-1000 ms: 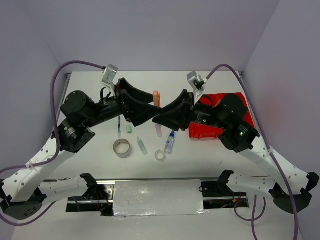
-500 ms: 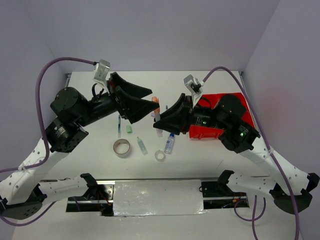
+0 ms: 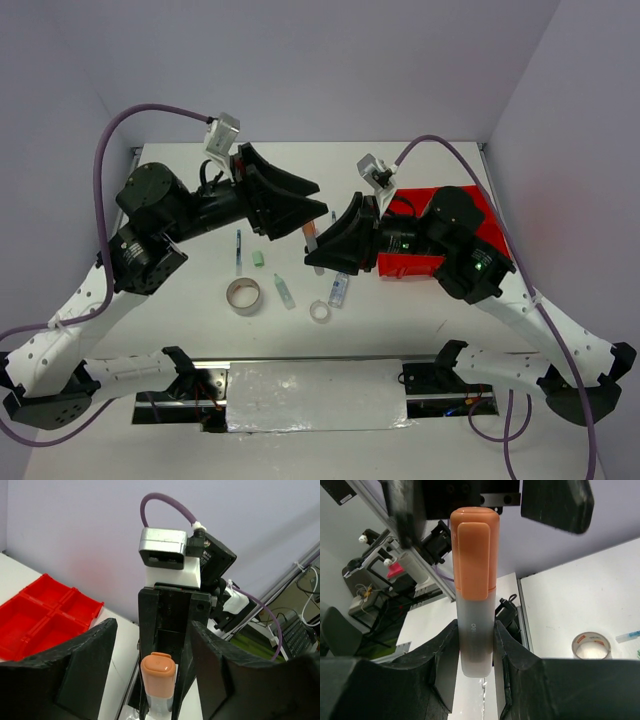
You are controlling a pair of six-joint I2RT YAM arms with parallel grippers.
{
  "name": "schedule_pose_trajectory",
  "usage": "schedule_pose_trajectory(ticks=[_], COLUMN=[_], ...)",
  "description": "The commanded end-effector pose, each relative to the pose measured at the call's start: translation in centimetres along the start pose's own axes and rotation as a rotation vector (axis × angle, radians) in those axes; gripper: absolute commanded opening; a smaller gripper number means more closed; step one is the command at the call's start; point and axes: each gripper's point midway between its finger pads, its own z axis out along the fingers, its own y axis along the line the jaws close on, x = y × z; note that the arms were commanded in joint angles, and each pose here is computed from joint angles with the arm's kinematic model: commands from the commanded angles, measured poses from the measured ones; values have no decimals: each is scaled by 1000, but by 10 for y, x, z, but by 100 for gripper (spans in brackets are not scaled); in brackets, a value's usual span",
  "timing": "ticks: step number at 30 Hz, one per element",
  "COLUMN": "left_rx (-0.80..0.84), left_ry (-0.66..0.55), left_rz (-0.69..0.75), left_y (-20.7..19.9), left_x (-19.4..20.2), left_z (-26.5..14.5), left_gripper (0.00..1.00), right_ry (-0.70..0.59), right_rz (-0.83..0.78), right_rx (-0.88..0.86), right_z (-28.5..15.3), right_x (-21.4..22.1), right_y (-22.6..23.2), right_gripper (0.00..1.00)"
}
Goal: Sort the stationery into containers
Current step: Close the pen cap on the pen.
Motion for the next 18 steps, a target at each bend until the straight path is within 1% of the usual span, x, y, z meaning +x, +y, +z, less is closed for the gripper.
schedule_pose_trajectory(ticks=[1, 2, 4, 5, 6, 7, 8, 11, 14, 17, 18], left_rx=[75, 80, 83, 100, 106, 115, 114, 126, 126, 121, 131], left_ry=[-18, -17, -10, -16, -18, -7, 0, 21, 35, 58, 68], left_rz=[9, 4, -5, -3, -4, -9, -17, -33, -55, -86, -92], left_y=[-17, -18, -18, -21, -22, -22, -21, -21, -19, -14, -14], left_x=[-6, -5, -3, -3, -3, 0, 2, 7, 12, 23, 27], left_z=[-3, -5, -5, -5, -5, -5, -4, -2, 0, 0, -1], left_gripper=[71, 59, 49, 42, 39, 34, 21, 0, 0, 0, 0], right_ry=[-42, -43, -51, -58, -61, -67, -69, -81, -124, -194, -233], right_rz=[-36, -37, -38, -37, -36, -42, -45, -56, -88, -121, -146], right_rx=[-31, -27, -22, -27, -30, -36, -36, -37, 1, 20, 18], right_z=[-3, -3, -3, -3, -2, -2, -2, 1, 2, 1, -2], right_x=[-20, -20, -23, -25, -26, -28, -31, -39, -57, -86, -103], right_y=[15, 14, 13, 14, 14, 16, 16, 17, 14, 18, 23], right_gripper=[0, 0, 0, 0, 0, 0, 0, 0, 0, 0, 0])
